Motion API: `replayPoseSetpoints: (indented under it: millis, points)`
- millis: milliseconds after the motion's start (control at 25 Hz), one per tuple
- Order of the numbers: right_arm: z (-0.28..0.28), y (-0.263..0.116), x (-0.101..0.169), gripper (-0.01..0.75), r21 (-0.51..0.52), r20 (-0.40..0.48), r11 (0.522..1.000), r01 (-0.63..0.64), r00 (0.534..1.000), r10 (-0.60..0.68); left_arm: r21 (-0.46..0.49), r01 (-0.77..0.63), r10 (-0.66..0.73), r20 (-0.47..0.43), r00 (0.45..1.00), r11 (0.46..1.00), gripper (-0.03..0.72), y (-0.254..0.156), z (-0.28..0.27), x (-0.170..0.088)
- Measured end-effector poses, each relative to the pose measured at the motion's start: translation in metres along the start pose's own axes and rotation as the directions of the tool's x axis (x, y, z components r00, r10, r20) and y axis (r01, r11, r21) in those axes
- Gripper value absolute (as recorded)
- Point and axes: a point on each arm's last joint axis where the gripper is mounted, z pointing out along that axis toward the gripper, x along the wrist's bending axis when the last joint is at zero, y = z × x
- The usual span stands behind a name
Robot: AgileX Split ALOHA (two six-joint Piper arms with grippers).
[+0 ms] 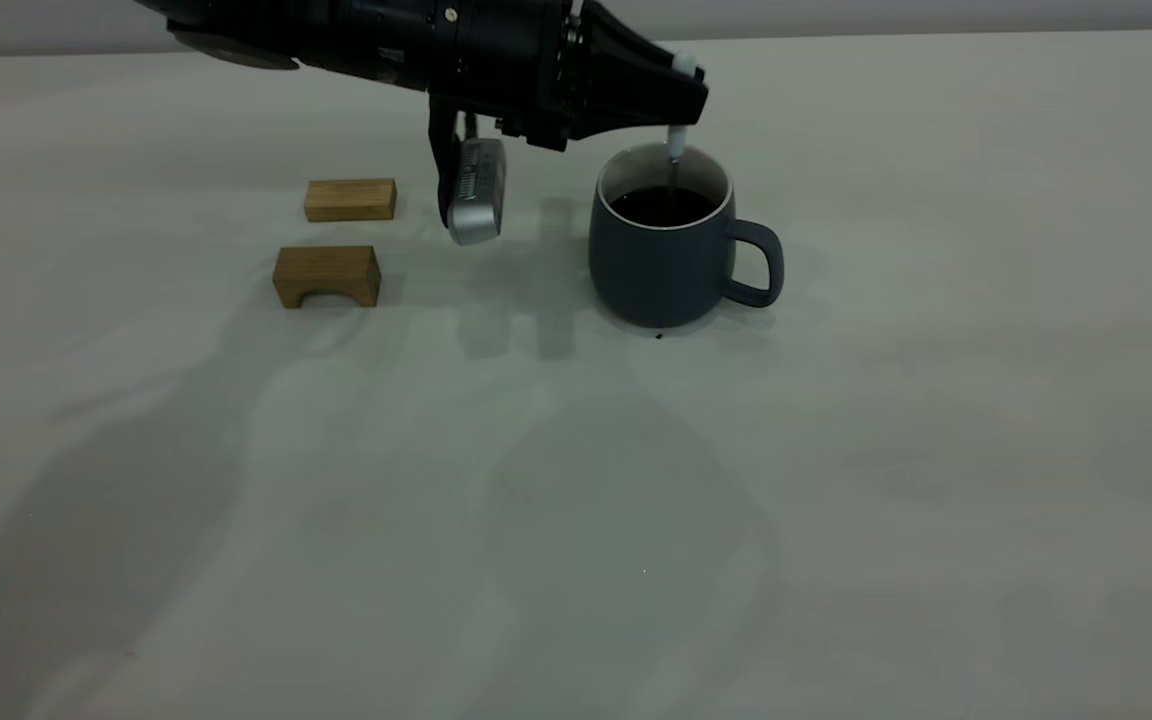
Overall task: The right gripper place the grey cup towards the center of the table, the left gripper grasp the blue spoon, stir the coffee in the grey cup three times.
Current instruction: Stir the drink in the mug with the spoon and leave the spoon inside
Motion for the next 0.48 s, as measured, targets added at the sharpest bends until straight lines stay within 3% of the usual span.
replayPoseSetpoints:
  millis: [240, 480]
  points:
    - [0.0, 0.0, 0.0, 0.592, 0.0, 0.0, 1.0, 0.0, 1.0, 0.0, -0.003, -0.117, 0.117, 0.059, 0.991, 0.993, 0.151, 0.0, -0.001, -0.006]
    - [0.0, 0.0, 0.0, 0.592, 0.0, 0.0, 1.0, 0.0, 1.0, 0.0, 0.103, -0.116, 0.121, -0.038, 0.992, 0.988, 0.151, -0.009, -0.001, 0.004]
